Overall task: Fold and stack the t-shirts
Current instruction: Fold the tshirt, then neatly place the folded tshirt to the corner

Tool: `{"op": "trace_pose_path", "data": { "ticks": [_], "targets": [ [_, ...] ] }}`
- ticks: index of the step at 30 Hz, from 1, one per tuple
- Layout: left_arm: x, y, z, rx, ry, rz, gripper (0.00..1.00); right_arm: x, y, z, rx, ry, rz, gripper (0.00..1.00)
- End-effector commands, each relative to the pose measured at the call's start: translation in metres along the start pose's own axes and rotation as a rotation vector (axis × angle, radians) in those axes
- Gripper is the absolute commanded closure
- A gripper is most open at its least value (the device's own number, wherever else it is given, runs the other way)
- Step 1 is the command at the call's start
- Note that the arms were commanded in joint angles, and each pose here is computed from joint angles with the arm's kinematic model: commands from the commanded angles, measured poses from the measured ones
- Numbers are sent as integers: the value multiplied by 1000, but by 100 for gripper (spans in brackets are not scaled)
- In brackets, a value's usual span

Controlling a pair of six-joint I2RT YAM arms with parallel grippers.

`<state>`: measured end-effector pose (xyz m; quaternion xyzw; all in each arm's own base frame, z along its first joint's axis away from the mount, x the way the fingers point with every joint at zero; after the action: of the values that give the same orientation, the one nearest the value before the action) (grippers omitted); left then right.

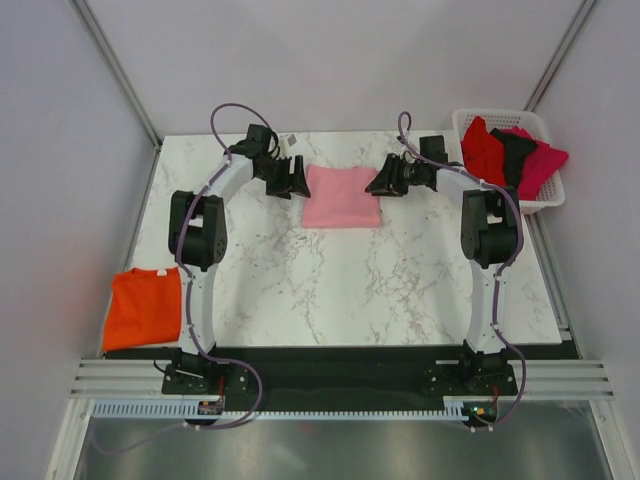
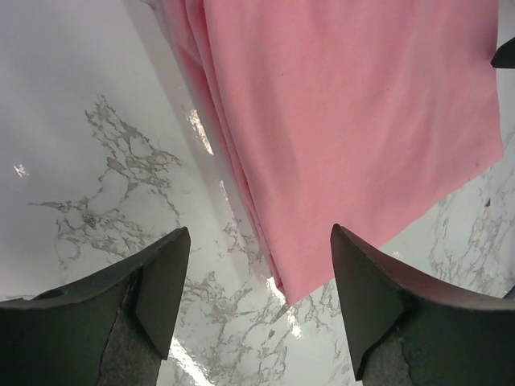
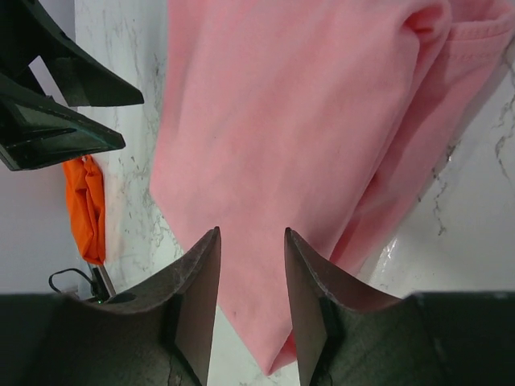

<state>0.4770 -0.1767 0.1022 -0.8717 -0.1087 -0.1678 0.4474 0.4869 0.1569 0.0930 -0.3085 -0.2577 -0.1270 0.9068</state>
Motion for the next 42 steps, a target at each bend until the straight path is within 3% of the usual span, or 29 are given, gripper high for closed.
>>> {"op": "trace_pose_path", "data": {
  "ticks": [1, 10, 12, 17, 22, 24, 26, 34, 38, 42],
  "targets": [
    [1, 1, -3, -51, 45, 12, 21, 8, 0, 14, 65, -37, -13, 55],
    [-9, 37, 1, -197, -66, 85, 22, -18, 9, -7, -20, 10, 53, 53],
    [-12, 47, 3, -218, -91, 99, 27, -22, 8, -10, -28, 9, 65, 53],
    [-14, 57, -6, -362, -107, 130, 47, -32, 9, -17, -59, 12, 87, 53],
    [-17, 62, -22, -494, -132, 160, 58, -34, 7, -16, -66, 9, 92, 53],
    [-19, 62, -24, -503, -138, 167, 83, -29, 4, -12, -67, -20, 85, 53],
    [-18, 53, -27, -496, -129, 160, 98, -23, -4, -4, -66, -60, 75, 53],
    [-50, -32, -27, -423, -122, 187, 98, 4, -60, 35, -78, -180, -2, 53],
    [-88, -81, -10, -322, -137, 279, 98, 2, -82, 34, -107, -192, -18, 53],
    [-132, -121, -3, -235, -164, 467, 98, 0, -93, 32, -122, -199, -22, 53]
  ]
}}
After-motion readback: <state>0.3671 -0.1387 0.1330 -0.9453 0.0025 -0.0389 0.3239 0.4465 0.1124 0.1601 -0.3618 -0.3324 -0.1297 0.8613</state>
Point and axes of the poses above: each gripper's point midway between its finger pads, its own y axis out along the fingers, its own z axis along the line the jaws close on, x = y × z, the point moved 5 cm from there along -y, back along the fingers, and after that the axes turned 9 degrees about -y, right-handed, at the moved point
